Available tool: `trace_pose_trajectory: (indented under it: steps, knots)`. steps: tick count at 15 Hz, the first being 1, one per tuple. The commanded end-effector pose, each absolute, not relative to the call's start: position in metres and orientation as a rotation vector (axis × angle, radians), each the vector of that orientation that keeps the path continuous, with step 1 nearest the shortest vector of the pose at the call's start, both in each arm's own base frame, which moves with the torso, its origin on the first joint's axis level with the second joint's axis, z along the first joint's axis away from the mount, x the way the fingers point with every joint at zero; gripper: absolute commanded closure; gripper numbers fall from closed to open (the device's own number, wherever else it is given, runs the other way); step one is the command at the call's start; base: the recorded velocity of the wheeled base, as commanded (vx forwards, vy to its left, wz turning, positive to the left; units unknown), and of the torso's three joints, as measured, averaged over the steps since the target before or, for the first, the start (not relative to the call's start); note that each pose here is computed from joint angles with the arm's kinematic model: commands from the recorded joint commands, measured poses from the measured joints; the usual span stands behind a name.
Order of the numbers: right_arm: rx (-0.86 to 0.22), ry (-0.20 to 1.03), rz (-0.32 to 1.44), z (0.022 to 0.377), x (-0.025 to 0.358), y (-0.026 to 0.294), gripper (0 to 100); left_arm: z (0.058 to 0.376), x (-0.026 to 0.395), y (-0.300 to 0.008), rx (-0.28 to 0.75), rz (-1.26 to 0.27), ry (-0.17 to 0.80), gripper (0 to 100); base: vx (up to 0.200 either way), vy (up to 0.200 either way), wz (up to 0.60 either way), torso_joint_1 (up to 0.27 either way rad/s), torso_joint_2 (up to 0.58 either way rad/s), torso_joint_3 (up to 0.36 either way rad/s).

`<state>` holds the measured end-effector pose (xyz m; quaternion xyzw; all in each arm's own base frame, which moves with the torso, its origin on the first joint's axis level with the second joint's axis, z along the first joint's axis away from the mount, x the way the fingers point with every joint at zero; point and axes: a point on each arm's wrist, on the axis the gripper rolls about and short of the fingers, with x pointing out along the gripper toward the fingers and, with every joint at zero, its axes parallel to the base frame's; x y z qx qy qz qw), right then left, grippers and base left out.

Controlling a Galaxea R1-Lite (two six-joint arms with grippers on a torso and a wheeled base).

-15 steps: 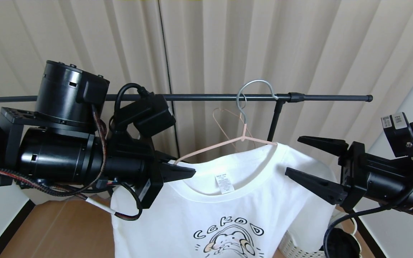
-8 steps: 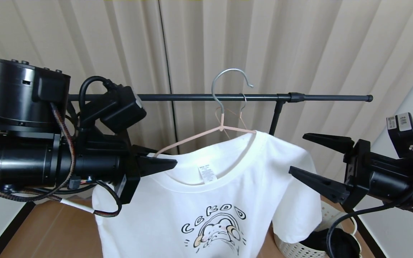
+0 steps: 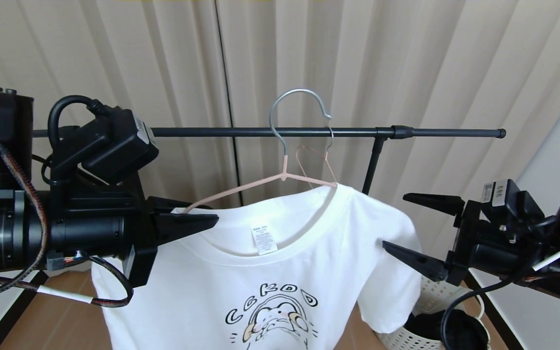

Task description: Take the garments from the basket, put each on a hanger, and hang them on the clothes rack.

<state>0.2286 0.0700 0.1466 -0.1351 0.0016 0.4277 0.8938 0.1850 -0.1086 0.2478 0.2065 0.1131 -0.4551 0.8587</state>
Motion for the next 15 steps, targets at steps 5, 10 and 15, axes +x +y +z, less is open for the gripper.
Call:
trace_pose_trajectory:
  steps: [5,10,15]
  knots:
    - [-0.362,0.047,0.860,0.126,0.239,0.061,0,0.252,0.179,-0.100,0.428,-0.926,0.220,100,0.000,0.000,0.00,0.000,0.00,0.000]
    - [-0.372,0.048,0.872,0.125,0.232,0.060,0,0.251,0.183,-0.095,0.421,-0.899,0.231,100,0.000,0.000,0.00,0.000,0.00,0.000]
    - [-0.395,0.125,0.893,0.099,0.248,0.065,0,0.258,0.175,-0.091,0.420,-0.891,0.196,100,0.000,0.000,0.00,0.000,0.00,0.000]
